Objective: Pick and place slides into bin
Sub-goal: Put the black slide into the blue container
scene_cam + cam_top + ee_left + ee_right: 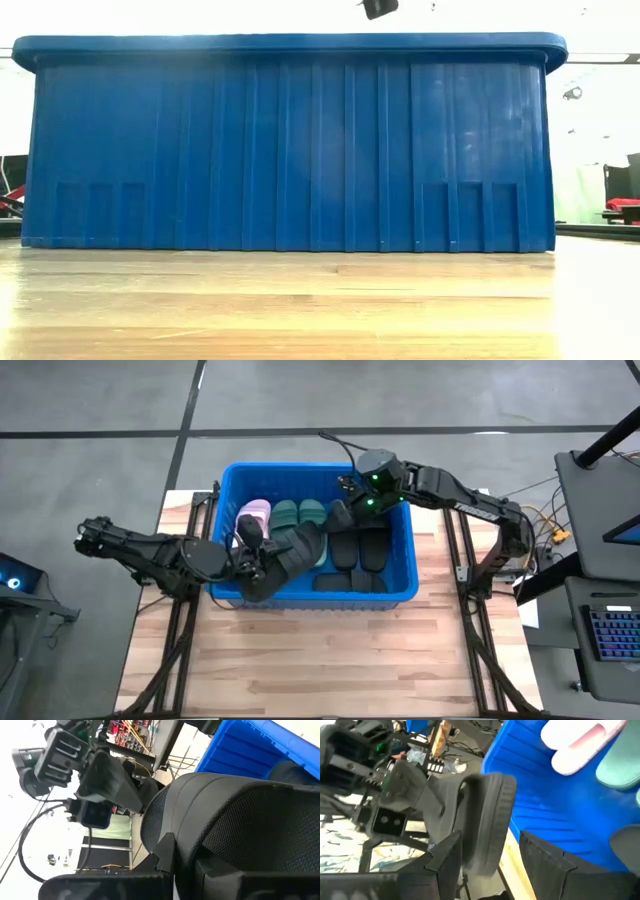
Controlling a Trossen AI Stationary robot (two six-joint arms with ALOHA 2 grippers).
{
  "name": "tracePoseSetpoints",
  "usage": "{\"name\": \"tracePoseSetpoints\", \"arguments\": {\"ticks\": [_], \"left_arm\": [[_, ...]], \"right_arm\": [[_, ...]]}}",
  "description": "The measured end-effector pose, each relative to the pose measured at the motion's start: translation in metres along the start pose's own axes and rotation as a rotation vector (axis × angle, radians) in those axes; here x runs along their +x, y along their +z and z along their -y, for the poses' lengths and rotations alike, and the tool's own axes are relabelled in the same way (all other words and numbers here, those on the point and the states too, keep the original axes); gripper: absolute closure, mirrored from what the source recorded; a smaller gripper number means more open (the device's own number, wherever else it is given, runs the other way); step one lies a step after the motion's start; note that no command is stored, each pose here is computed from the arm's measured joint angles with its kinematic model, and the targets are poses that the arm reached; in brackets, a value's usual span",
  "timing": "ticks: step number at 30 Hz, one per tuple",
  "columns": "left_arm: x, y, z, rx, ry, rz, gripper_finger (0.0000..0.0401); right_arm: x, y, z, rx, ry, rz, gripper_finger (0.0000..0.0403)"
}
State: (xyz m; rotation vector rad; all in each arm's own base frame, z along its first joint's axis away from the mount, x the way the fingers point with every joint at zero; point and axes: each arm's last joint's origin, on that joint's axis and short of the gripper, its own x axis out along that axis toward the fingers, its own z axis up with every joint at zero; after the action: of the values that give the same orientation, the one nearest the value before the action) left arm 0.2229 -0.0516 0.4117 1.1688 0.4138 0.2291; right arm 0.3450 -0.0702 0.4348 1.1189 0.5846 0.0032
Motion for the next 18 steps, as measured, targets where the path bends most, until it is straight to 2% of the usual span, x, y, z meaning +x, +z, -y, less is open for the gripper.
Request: {"name": "tracePoseSetpoints", "arguments": {"ticks": [18], "left_arm": [[0.004,-0.003,0.0,0.045,-0.007,-0.005,0.0401]], "right_arm": [[0.026,0.009,0.01,0.015,0.022,-0.03,0.0216]]}}
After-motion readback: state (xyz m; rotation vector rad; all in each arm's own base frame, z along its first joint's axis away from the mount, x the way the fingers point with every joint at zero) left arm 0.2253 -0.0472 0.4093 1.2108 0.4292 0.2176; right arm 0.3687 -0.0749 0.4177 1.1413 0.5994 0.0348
